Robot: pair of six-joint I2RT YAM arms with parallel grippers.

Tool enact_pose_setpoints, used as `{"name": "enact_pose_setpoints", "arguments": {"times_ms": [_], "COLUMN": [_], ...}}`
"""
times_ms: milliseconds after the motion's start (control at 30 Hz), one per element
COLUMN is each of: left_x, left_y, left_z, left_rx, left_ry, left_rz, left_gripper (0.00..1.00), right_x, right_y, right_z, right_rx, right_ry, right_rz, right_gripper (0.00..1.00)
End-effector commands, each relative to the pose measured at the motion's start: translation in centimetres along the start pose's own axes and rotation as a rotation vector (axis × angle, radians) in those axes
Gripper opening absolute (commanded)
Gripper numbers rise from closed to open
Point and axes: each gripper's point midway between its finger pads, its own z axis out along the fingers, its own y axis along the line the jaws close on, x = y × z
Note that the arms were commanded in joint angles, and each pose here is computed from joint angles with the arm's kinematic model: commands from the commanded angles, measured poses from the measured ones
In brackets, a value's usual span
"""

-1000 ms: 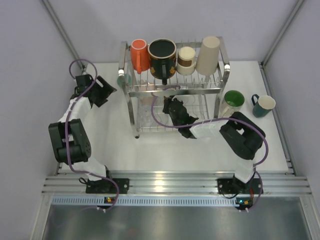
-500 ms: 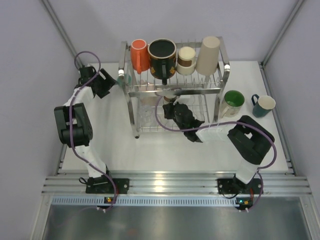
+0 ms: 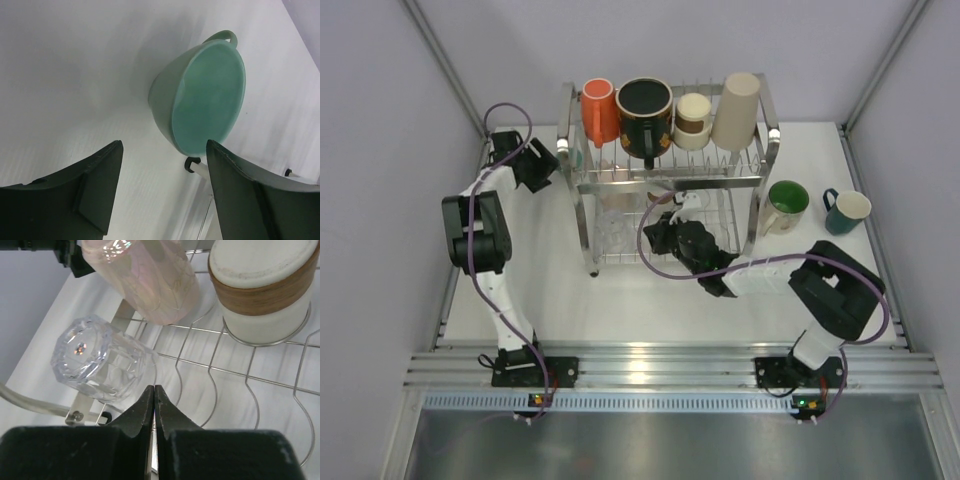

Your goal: Load the cups into the dish rack

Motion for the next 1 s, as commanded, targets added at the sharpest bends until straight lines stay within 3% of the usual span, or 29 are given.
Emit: {"name": "enact_pose_setpoints", "arguments": {"times_ms": [0, 200, 333, 467, 667, 800, 967], "left_x": [-1.6, -1.8, -1.8, -1.6, -1.1, -2.9, -5.8], "left_y": [-2.0, -2.2, -2.3, -2.2, -1.5, -0.4, -1.3], "left_z": [0.7, 1.8, 2.2, 2.3, -0.1, -4.2, -11.4], "left_rx": [0.056, 0.076, 0.085, 0.089, 0.087, 0.056, 0.137], "left_ry": [-0.037, -0.02, -0.013, 0.009, 0.021, -0.063, -0.154], "left_rz": [0.023, 0.0, -0.006, -0.025, -0.08, -0.131, -0.178], "left_gripper": [0.72, 0.54, 0.21, 0.0, 0.0, 0.0, 0.0], "right_x": [-4.2, -3.7, -2.9, -2.4, -1.1, -0.9, -1.6], "right_y": [4.3, 6.0, 7.4, 8.6, 11.5, 13.2, 15.9], "right_z": [-1.4, -2.6, -3.7, -4.9, -7.7, -9.1, -11.1], "right_rx": [-0.139, -0.195, -0.225, -0.257, -0.317, -0.366, -0.475], "right_ry": [-0.12, -0.1, -0.076, -0.061, -0.036, -0.022, -0.027], "right_rz": [0.043, 0.026, 0.005, -0.013, -0.086, -0.094, -0.106], "right_gripper": [0.0, 0.0, 0.0, 0.0, 0.0, 0.0, 0.04]}}
